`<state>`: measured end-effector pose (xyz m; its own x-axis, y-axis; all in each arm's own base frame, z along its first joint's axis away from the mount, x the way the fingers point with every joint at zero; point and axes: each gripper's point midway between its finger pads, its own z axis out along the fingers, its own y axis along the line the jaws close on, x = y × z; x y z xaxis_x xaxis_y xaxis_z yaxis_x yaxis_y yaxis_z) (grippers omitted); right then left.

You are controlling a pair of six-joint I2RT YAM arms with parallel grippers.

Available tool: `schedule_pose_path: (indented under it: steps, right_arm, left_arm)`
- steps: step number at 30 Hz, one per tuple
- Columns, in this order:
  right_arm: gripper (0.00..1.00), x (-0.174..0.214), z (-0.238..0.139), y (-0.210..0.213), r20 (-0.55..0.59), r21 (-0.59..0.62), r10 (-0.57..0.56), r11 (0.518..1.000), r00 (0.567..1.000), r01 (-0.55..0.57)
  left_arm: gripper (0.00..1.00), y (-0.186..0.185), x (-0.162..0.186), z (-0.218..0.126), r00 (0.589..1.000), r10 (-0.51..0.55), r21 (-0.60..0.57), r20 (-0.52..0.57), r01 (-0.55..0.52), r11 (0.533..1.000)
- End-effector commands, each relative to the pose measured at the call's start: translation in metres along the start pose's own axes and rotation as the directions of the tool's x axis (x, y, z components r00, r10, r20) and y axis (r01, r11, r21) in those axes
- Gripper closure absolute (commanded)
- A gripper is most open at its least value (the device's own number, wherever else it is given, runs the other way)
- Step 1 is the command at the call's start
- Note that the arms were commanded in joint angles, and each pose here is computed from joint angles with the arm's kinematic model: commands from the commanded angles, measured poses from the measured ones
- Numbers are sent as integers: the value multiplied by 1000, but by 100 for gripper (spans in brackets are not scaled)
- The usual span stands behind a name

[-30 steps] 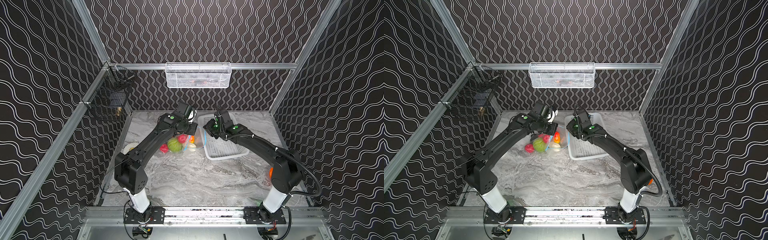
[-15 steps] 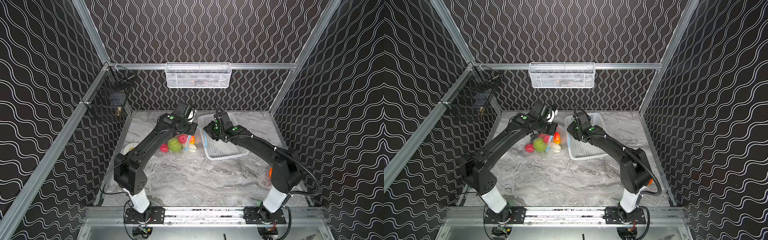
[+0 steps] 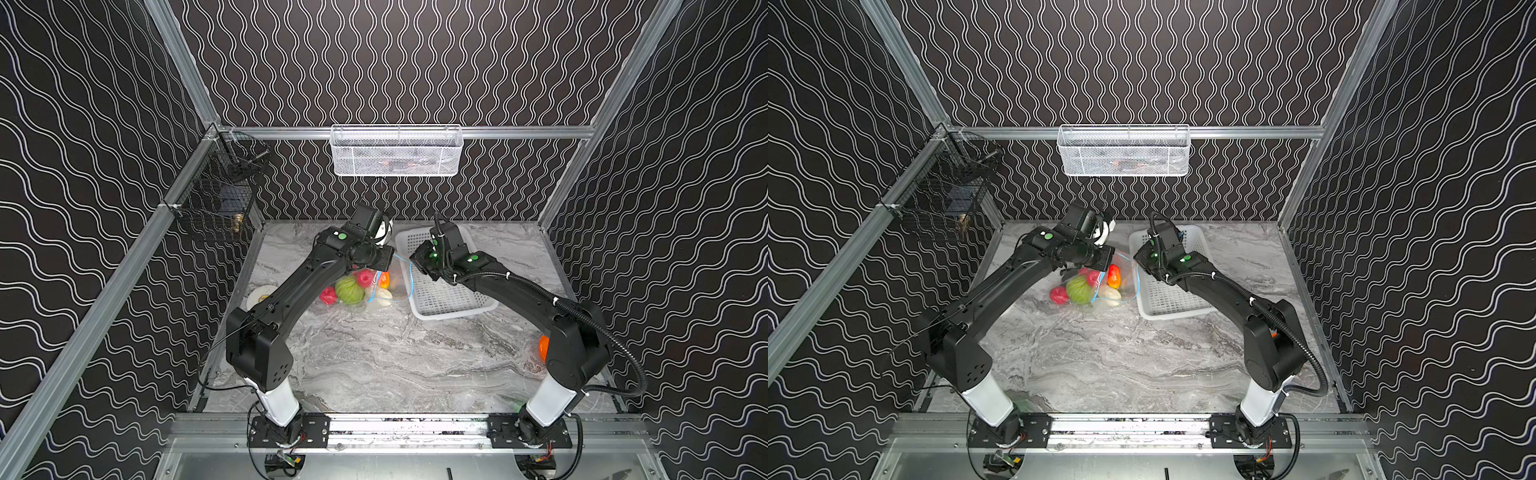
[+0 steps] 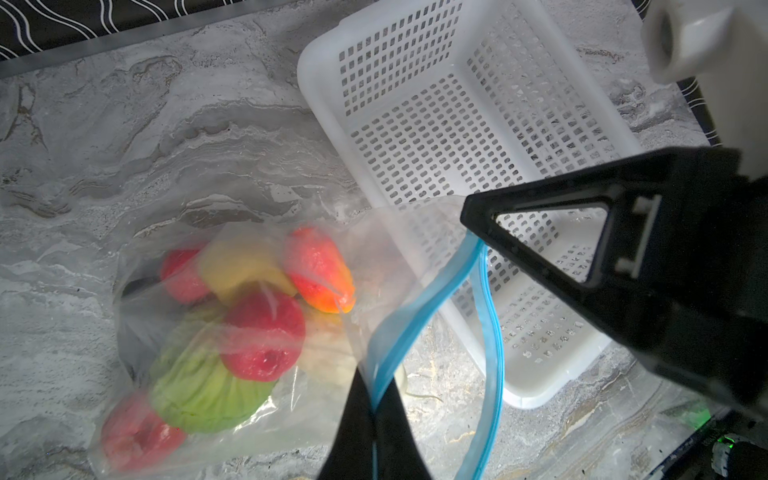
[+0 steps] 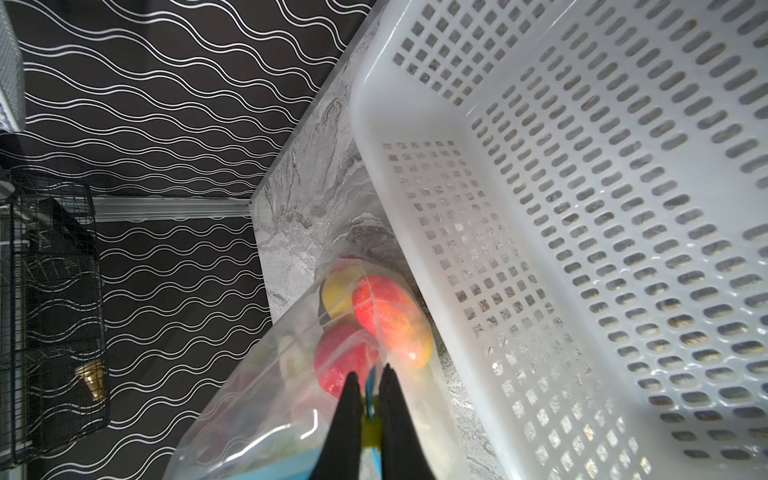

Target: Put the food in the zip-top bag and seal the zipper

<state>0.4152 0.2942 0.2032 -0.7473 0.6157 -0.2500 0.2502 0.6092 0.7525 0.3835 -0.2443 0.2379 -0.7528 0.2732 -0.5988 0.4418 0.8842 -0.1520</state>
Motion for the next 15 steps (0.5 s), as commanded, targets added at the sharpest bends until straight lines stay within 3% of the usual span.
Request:
schedule_pose_path:
  steps: [1,3,5,8,10,12,15]
  right_arm:
    - [98,-6,-2,15,20,-44,4,999,1000,-4]
    - [99,-7,-1,20,20,-50,-9,999,1000,10]
    - [100,-10,3,27,18,-57,-34,998,999,35]
    - [100,-12,10,43,3,-67,-93,993,996,93]
    - [100,-14,14,51,-2,-68,-124,990,992,124]
    - [100,-19,13,65,7,-86,-164,983,986,164]
    - [100,-19,26,72,-5,-59,-238,970,971,237]
  left_arm:
    - [100,-9,-4,-6,1000,24,47,19,-25,999]
    - [87,-11,-4,-8,999,24,55,22,-25,998]
    - [67,-14,-5,-12,999,31,68,23,-32,997]
    - [28,-25,-8,-22,995,97,125,14,-98,987]
    - [11,-19,-13,-31,993,118,89,19,-119,989]
    - [1,-7,-21,-38,992,117,49,38,-119,992]
    - [1,15,-35,-53,995,68,30,74,-71,997]
